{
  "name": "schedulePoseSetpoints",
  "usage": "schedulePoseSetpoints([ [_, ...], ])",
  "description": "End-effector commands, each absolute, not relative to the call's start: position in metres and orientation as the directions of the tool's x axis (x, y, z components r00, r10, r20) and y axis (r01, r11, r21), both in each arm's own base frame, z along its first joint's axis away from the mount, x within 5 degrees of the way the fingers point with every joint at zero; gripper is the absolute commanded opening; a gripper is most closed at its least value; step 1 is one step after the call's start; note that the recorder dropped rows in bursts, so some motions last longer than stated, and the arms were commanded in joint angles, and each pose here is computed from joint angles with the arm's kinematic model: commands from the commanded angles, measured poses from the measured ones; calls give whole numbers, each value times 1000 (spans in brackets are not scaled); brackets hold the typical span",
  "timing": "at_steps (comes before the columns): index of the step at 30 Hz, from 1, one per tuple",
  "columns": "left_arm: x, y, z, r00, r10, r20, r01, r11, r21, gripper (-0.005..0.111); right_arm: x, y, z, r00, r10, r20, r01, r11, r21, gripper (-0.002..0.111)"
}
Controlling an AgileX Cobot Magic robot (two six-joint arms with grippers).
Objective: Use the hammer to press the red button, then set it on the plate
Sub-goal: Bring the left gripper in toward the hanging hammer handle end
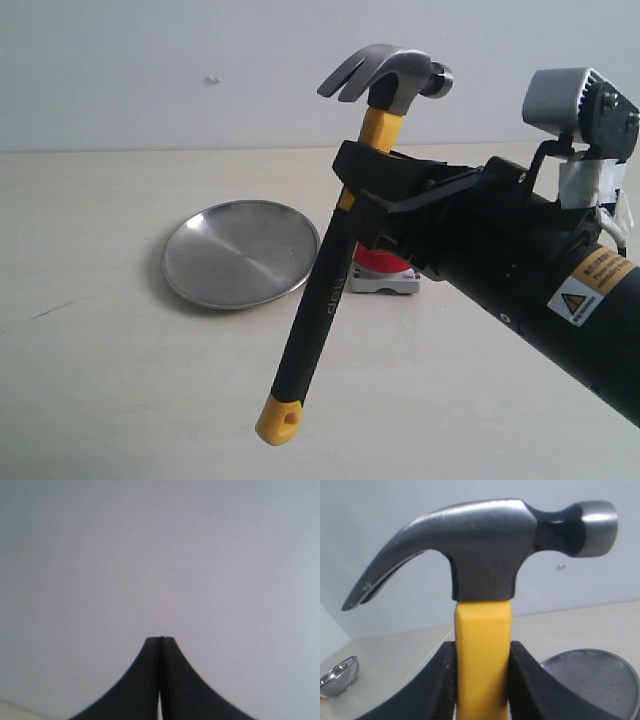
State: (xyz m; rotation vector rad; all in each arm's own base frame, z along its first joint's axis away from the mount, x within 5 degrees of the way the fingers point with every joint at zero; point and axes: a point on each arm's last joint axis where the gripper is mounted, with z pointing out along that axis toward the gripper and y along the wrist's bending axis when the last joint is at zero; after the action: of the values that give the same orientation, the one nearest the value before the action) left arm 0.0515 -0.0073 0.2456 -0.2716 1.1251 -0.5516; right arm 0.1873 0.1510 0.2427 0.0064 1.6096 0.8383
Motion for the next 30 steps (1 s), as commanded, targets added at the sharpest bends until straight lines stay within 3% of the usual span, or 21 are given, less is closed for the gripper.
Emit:
schedulePoseSetpoints([
  [1,76,-20,258,128,-427,-895,294,878,-377,0,186,150,255,-153,487,-860,-498,714,493,0],
  [3,99,-29,261,-38,-331,-943,333,886,-324,0,186,149,255,-154,491,-857,-491,715,498,0],
  [6,131,-47,271,-246,-174,-953,495,823,-279,0,187,150,256,-157,497,-854,-484,715,505,0],
  [11,177,-67,288,-500,31,-865,686,624,-374,0,192,155,254,-177,485,-856,-476,719,506,0],
  [15,198,-77,288,-515,108,-850,794,433,-426,0,199,161,251,-196,474,-858,-465,726,507,0],
  [18,212,-79,281,-530,120,-840,782,453,-429,6,202,163,248,-212,478,-853,-443,730,519,0],
  [22,224,-85,270,-400,230,-887,828,506,-242,28,204,164,248,-214,479,-852,-439,732,522,0],
  [23,235,-81,267,-350,289,-891,772,627,-99,31,204,164,248,-212,480,-851,-440,731,522,0],
  [24,239,-78,266,-322,326,-889,748,663,-28,31,204,164,248,-212,480,-851,-440,731,522,0],
  [25,247,-71,265,-265,426,-865,669,727,153,29,204,164,248,-213,478,-852,-440,732,521,0],
  [27,257,-62,264,-250,550,-797,529,767,363,26,204,164,248,-207,457,-865,-443,744,500,0],
  [30,264,-47,263,-331,596,-731,313,801,511,22,204,165,247,-206,438,-875,-443,756,482,0],
])
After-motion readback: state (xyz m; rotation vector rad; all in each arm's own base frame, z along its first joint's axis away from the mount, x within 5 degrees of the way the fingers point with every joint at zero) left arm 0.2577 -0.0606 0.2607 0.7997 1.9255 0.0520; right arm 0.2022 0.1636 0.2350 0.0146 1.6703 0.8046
